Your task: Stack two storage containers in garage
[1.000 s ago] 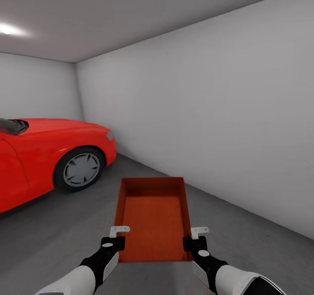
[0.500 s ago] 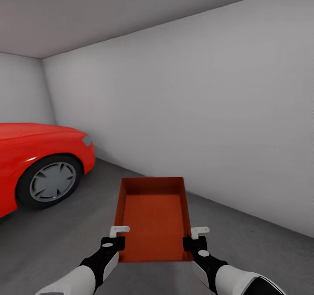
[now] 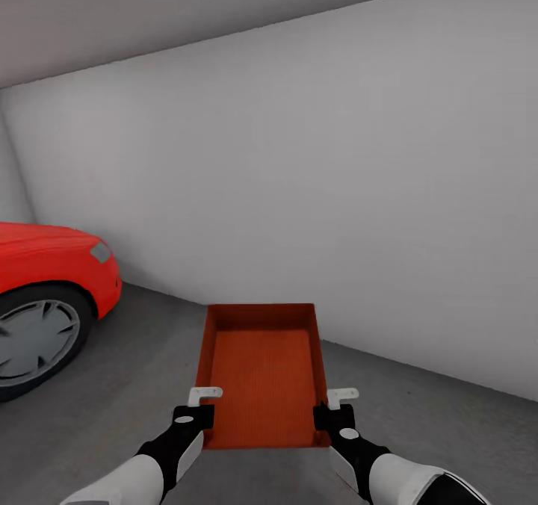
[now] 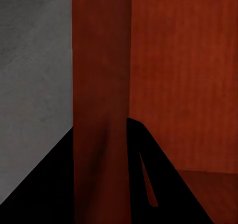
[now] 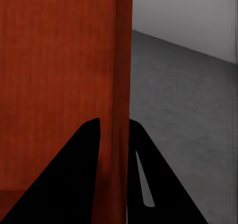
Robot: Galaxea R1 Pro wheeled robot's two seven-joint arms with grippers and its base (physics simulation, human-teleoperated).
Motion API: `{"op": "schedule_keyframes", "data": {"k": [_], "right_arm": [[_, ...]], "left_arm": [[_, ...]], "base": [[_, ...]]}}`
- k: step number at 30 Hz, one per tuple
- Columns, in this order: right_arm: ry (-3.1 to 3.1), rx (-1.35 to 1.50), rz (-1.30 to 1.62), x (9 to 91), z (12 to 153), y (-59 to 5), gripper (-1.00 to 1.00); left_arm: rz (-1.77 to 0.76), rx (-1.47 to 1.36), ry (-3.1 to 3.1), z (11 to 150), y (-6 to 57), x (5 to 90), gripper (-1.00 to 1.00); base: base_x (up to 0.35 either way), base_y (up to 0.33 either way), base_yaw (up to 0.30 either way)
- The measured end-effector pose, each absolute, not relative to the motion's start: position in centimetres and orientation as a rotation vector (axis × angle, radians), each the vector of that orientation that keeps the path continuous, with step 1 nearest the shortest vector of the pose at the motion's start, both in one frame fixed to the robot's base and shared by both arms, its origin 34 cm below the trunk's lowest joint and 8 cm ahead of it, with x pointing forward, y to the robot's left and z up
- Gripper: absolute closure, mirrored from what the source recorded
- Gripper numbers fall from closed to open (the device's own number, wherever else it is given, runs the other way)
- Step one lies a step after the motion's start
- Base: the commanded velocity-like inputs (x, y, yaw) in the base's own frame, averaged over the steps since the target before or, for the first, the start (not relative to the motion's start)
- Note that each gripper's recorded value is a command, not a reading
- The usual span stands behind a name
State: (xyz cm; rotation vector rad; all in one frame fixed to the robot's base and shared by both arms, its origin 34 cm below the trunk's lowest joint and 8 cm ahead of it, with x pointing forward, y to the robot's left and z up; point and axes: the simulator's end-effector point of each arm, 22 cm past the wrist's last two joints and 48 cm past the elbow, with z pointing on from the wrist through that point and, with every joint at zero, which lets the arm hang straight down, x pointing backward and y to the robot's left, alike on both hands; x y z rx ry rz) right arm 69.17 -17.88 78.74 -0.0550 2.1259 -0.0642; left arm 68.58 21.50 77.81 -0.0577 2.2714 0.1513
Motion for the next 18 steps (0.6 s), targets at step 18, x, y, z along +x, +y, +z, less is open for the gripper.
{"op": "schedule_keyframes", "data": {"k": [18], "right_arm": [[2.126, -0.055, -0.064, 69.16, 78.74, -17.88, 1.00]], "left_arm": [[0.151, -0.058, 2.271, 77.80, 21.50, 68.58, 1.00]], "base": [[0.321, 0.099, -0.285]]}}
